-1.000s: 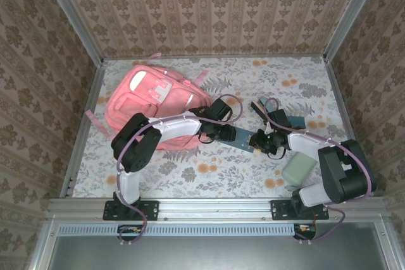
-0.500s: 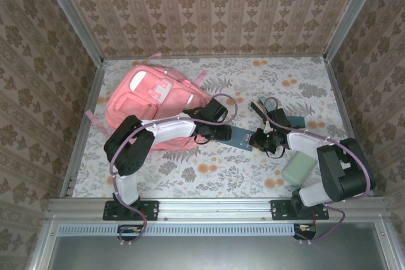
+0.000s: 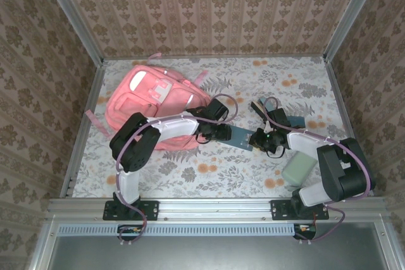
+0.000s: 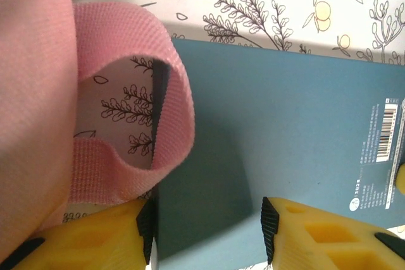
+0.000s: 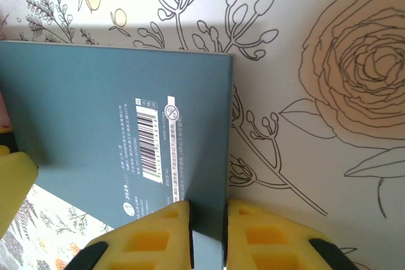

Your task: Pack books, pencil case, and school supplies into a backpack

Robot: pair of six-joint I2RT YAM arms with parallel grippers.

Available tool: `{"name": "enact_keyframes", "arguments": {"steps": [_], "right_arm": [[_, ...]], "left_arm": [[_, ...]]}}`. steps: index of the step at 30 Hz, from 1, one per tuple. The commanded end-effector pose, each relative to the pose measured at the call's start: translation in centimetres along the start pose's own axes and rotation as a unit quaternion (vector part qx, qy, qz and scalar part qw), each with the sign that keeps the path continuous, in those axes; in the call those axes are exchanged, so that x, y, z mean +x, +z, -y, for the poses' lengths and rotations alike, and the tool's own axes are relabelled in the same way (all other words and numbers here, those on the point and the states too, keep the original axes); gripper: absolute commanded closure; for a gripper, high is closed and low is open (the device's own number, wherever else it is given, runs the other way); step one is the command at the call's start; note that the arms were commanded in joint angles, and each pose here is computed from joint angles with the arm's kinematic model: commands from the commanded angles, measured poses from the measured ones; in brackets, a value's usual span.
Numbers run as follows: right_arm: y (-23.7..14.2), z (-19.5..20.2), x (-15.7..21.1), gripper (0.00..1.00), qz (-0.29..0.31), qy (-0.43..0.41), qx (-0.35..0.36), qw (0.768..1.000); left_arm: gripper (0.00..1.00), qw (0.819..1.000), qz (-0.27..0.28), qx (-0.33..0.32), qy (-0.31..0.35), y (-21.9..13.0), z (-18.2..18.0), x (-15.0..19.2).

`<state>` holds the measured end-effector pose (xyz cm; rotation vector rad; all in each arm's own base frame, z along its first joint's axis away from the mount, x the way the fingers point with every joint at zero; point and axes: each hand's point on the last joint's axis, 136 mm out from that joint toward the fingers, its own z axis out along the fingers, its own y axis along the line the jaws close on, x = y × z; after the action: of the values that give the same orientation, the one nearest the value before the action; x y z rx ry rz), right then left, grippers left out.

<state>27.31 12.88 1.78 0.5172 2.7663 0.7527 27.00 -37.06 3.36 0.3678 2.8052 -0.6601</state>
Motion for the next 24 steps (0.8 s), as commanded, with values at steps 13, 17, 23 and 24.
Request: {"name": "enact_keyframes", "arguments": {"steps": [13,17,23,24], "right_arm": [[0.5,2.2,1.5,0.80,-0.019,0.021,0.041,0.999],[0.1,1.7,1.2,0.79,-0.010,0.019,0.033,0.999],[-0.6,1.2,1.0,0.79,0.001,0.015,0.027,1.000],[-0.7,1.2,0.9,0.79,0.003,0.015,0.026,1.000]], "left_arm": [[0.57,0.939,0.001,0.343,-0.007,-5.5,10.9,-1.9],[0.57,0.931,0.009,0.364,-0.003,-6.7,11.3,-2.0],[0.56,0.920,0.017,0.390,-0.028,-7.0,10.7,-2.3],[0.56,0.923,0.014,0.383,-0.028,-6.7,10.5,-2.2]]}}
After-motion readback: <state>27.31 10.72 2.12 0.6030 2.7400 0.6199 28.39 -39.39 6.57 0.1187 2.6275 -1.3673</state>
